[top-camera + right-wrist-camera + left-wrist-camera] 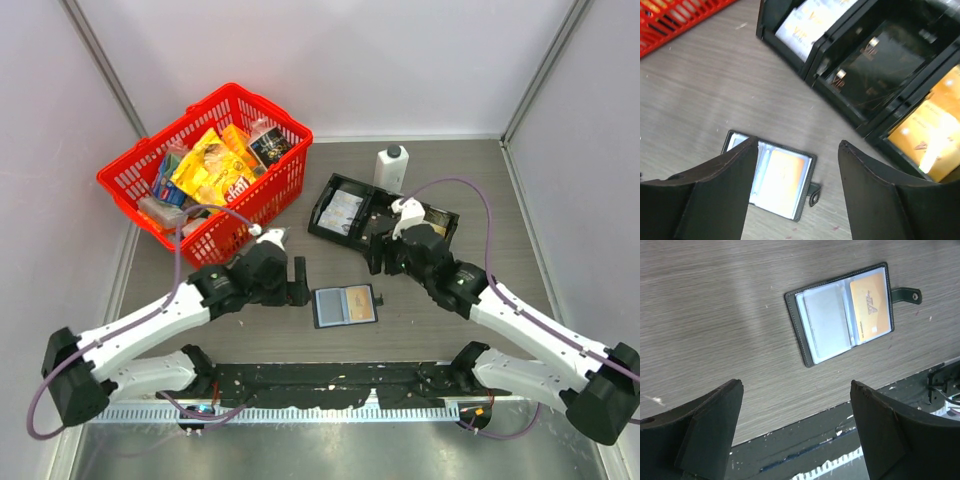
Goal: Take the credit cards out of the card holder
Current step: Remove the credit card from the card holder.
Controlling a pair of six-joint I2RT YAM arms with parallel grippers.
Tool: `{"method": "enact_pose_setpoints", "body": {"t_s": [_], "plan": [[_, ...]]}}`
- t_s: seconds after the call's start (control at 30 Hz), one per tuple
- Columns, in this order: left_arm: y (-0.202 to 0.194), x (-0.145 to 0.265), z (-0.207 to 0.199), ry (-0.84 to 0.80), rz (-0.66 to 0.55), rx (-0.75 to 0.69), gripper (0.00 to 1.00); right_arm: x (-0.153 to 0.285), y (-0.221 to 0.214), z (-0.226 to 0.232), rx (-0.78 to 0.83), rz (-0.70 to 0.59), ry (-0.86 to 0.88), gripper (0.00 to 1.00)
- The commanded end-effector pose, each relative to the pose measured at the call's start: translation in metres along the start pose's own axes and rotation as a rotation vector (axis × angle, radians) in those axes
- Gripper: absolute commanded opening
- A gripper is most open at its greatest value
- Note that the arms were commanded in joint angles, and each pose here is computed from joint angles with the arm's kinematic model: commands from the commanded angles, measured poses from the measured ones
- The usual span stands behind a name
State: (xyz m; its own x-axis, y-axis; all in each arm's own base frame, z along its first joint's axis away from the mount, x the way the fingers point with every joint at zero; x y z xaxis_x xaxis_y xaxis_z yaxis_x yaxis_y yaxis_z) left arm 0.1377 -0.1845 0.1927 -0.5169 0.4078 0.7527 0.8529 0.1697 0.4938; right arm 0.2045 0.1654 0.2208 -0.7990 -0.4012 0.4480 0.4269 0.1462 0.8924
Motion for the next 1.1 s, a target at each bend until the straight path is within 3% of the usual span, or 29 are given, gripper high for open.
{"method": "enact_pose_setpoints", "body": {"t_s": [0.0, 0.33, 0.47, 1.07], "plan": [[0.003, -0.019, -0.029, -0.027, -0.043, 0.038, 0.91, -0.008, -0.021, 0.022, -0.183, 0.051, 0.132, 0.68], [-0.011, -0.061, -0.048, 0.016, 0.001, 0.091, 0.78, -0.024, -0.097, 0.035, -0.352, 0.224, 0.224, 0.47], [-0.011, -0.073, -0.052, 0.024, 0.004, 0.095, 0.71, -0.029, -0.107, 0.037, -0.369, 0.23, 0.246, 0.37], [-0.017, -0.101, -0.062, 0.034, 0.051, 0.09, 0.63, -0.038, -0.147, 0.029, -0.423, 0.346, 0.149, 0.36]]}}
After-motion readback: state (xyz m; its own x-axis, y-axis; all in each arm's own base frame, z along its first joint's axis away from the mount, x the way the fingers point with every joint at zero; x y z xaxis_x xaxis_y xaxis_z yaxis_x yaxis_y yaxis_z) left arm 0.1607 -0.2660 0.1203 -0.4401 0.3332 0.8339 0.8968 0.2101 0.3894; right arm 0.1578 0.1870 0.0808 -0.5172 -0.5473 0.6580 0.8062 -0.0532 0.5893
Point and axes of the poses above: each gripper's point midway between its finger pads, its own x axis back along the fingers, its own z axis along the line the jaws close on, y = z × x, the point moved 7 cm from there along x, back along the fingers, and after that the axes turned 7 degrees about x, right-handed, at the moved point
